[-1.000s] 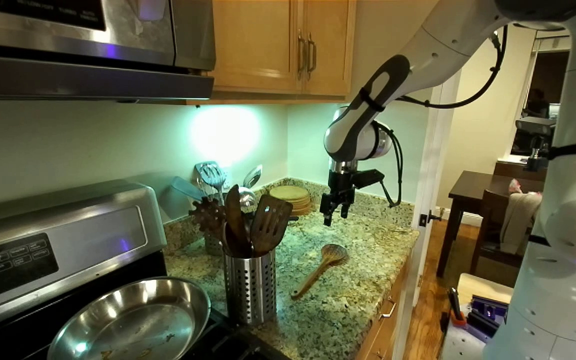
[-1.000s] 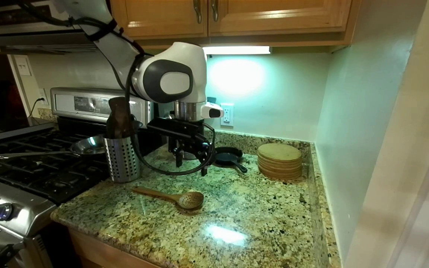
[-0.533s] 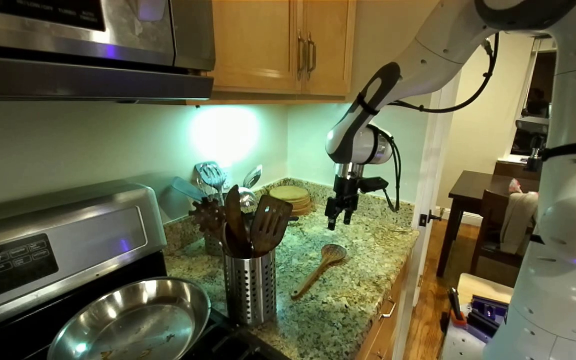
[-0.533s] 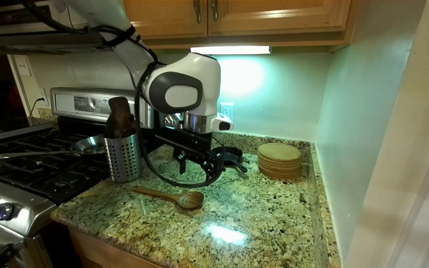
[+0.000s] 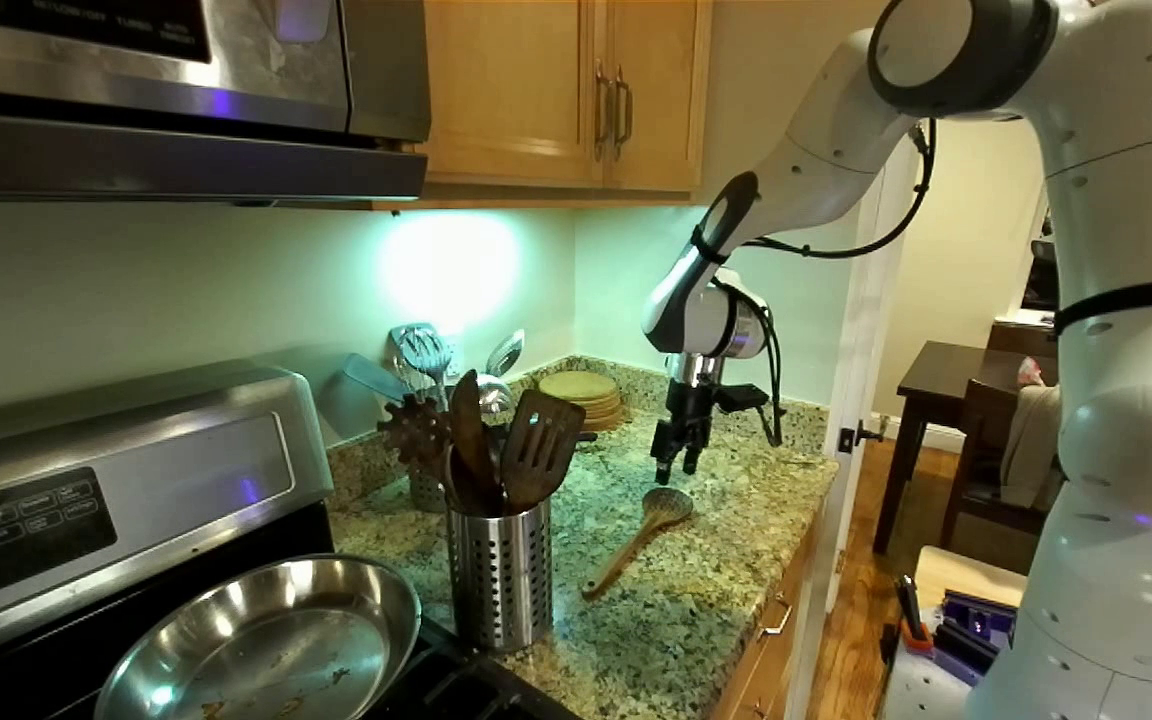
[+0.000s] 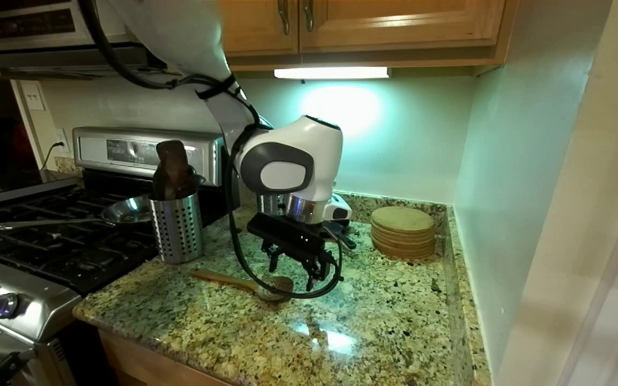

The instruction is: Pick up the wooden spoon from the counter and put it in the metal container

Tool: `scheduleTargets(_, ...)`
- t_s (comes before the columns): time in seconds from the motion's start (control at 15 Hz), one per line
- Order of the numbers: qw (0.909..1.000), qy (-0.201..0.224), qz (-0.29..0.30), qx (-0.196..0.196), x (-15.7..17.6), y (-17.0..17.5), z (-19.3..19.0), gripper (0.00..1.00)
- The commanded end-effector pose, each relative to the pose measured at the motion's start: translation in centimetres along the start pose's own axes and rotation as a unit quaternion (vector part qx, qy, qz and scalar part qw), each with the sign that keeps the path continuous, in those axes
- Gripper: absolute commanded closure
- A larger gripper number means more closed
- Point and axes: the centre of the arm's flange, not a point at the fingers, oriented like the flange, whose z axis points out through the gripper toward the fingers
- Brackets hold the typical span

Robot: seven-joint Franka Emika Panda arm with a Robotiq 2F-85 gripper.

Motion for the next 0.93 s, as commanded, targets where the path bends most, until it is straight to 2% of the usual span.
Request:
scheduleTargets(0.0,0.9996,-0.007,-0.013,0.024,1.2,1.5,2.0,0.0)
scheduleTargets(0.27,0.9988,-0.014,-0.025,0.038,1.6,1.8,3.4,0.0)
scheduleTargets(0.33,0.9987,-0.015,-0.028,0.041,1.6,1.9,3.6,0.25)
scheduleTargets(0.4,0.9985,-0.015,-0.029,0.044,1.6,1.9,3.6,0.26)
scheduleTargets(0.53,0.9982,-0.014,-0.032,0.048,1.7,2.1,3.2,0.38)
scheduleTargets(0.73,0.9974,-0.021,-0.034,0.059,1.5,2.7,3.0,0.39)
scheduleTargets(0.8,0.9972,-0.025,-0.033,0.063,1.5,2.9,2.9,0.36)
scheduleTargets(0.87,0.9968,-0.03,-0.033,0.066,1.3,3.1,3.0,0.25)
